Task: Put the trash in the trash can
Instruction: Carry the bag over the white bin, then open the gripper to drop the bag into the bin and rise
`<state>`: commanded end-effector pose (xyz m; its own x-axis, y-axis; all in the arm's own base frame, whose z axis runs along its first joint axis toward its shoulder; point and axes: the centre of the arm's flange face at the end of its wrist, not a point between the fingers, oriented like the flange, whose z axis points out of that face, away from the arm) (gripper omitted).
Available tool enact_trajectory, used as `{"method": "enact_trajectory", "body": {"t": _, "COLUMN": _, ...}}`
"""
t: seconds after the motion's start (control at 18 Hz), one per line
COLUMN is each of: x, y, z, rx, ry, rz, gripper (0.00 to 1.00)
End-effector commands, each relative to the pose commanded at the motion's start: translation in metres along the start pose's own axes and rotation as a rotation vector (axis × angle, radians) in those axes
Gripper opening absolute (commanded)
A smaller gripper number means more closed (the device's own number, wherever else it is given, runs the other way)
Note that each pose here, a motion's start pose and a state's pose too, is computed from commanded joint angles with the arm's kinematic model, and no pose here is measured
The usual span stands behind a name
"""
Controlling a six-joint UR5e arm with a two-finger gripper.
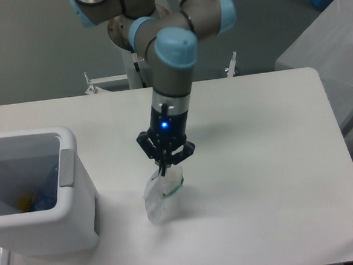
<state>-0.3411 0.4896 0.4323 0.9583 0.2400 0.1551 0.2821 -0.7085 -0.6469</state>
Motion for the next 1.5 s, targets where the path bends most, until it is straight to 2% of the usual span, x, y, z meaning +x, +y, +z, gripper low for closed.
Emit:
{"method": "enact_trajectory", "body": {"t": 0.22, "x": 0.022, "y": -0.041, "z": -0.047, "rx": 0.111, "ry": 0.002, "rz": -0.063, "gripper": 0.00}}
{"method": "enact_trajectory", "body": {"t": 0.44, "x": 0.071, "y": -0.080, "z": -0.089, "rx": 0.216, "ry": 0.083, "rz": -0.081, "gripper": 0.00}}
{"method": "enact_trajectory", "body": {"t": 0.61, "x": 0.111, "y": -0.089, "z": -0.112, "rx": 0.252, "ry": 0.111, "rz": -0.041, "gripper": 0.00}}
{"method": "enact_trajectory", "body": {"t": 0.72, "x": 0.147, "y": -0.092, "z": -0.109, "rx": 0.246, "ry": 0.154, "rz": -0.001, "gripper": 0.00}}
{"method": "enact_trajectory", "body": {"t": 0.94, "x": 0.204, "y": -0.078, "z": -0.082, "rx": 0.187, "ry": 0.241, "rz": 0.053, "gripper": 0.00}}
{"method": "enact_trajectory", "body": {"t": 1.28, "x": 0.233, "y": -0.047, "z": -0.050, "rx": 0.112, "ry": 0.296, "rz": 0.079, "gripper": 0.02}}
{"method": "enact_trajectory", "body": {"t": 1.33, "x": 0.233, "y": -0.043, "z": -0.045, "rx": 0.102, "ry": 0.298, "rz": 0.089, "gripper": 0.14}}
{"method": "enact_trajectory", "body": {"t": 1.39, "x": 0.231, "y": -0.040, "z": -0.041, "rx": 0.096, "ry": 0.289, "rz": 0.103, "gripper": 0.38}}
{"method": "enact_trajectory", "body": {"t": 1.44, "x": 0.230, "y": -0.038, "z": -0.038, "rx": 0.096, "ry": 0.284, "rz": 0.133, "gripper": 0.70}}
{"method": "enact_trajectory", "body": {"t": 1.5, "x": 0.230, "y": -0.038, "z": -0.037, "rx": 0.098, "ry": 0.280, "rz": 0.163, "gripper": 0.83}}
